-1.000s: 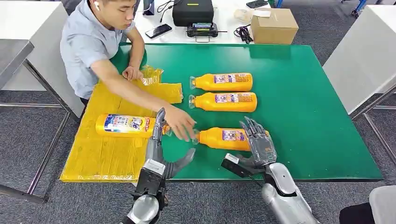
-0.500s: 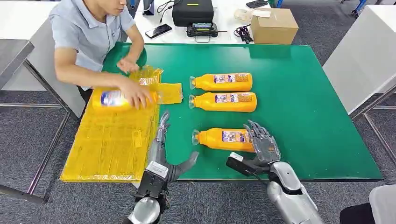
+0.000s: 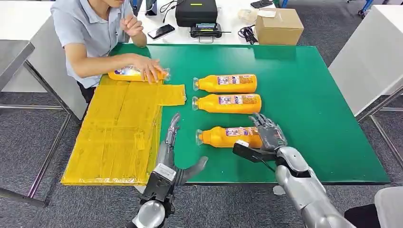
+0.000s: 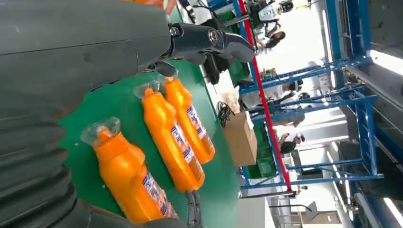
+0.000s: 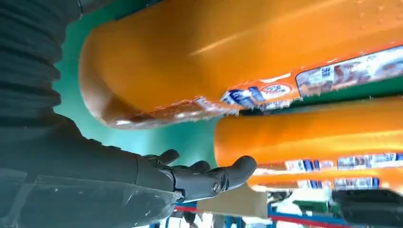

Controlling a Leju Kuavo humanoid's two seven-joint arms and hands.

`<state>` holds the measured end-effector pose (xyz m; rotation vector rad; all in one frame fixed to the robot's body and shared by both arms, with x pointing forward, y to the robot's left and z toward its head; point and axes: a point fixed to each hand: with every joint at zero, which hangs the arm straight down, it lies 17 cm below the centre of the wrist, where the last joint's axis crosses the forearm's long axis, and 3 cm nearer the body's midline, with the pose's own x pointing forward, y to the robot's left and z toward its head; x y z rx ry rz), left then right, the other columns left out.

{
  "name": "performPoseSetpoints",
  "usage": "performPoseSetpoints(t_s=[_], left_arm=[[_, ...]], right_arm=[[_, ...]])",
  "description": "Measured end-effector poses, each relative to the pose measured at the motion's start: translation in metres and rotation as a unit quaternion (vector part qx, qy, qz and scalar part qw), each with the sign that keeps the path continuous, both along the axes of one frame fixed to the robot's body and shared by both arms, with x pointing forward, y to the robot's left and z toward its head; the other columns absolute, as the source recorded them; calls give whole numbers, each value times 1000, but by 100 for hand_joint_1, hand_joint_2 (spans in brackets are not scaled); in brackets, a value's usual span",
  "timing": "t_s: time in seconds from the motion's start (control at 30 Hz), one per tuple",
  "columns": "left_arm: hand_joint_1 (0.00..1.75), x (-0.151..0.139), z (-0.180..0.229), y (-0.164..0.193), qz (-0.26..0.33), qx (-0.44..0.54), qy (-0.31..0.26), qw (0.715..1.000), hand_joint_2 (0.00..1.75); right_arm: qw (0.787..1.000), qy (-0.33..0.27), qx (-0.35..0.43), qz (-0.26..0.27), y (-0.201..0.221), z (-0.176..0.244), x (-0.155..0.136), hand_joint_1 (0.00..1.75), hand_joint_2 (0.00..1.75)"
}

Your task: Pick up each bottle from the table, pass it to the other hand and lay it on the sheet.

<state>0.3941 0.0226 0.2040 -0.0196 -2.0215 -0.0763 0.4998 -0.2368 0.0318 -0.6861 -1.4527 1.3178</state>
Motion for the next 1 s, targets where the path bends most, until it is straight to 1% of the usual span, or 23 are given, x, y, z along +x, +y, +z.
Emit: performPoseSetpoints(t_s=[0.13, 0.3, 0.33, 0.37, 0.4, 0.43, 0.47, 0.7, 0.87, 1.0], left_arm=[[0, 1, 2, -1, -3, 1, -2, 1000, 175], [0, 1, 3, -8, -13, 5, -6, 1000, 175], [0, 1, 3, -10, -16, 5, -5, 1000, 175], [0, 0, 2, -11, -18, 5, -4, 1000, 175], [0, 0, 2, -12, -20, 5, -3, 1000, 175], [0, 0, 1, -13, -21, 6, -3, 1000, 175], [0, 0, 1, -14, -22, 7, -4, 1000, 175], [0, 0, 0, -19, -29, 12, -5, 999, 175], [0, -1, 0, -25, -39, 13, -9, 999, 175], [0, 1, -1, -22, -34, 8, -7, 999, 175]], right_arm=[[1000, 28, 8, -1, -1, -8, 2, 0, 175], [999, 52, -1, 3, -2, -17, 5, 0, 175], [998, 62, -1, 4, -3, -19, 6, 16, 175], [997, 72, 1, 6, -3, -22, 6, 49, 175], [996, 83, 2, 9, -3, -24, 5, 138, 175], [996, 93, 1, 11, -5, -27, 5, 145, 175], [995, 102, 0, 13, -8, -30, 4, 175, 175], [991, 137, 1, 15, -28, -36, 3, 175, 175], [985, 162, 48, 17, -33, -36, -2, 175, 175], [984, 164, 69, 18, -35, -35, -4, 175, 175]])
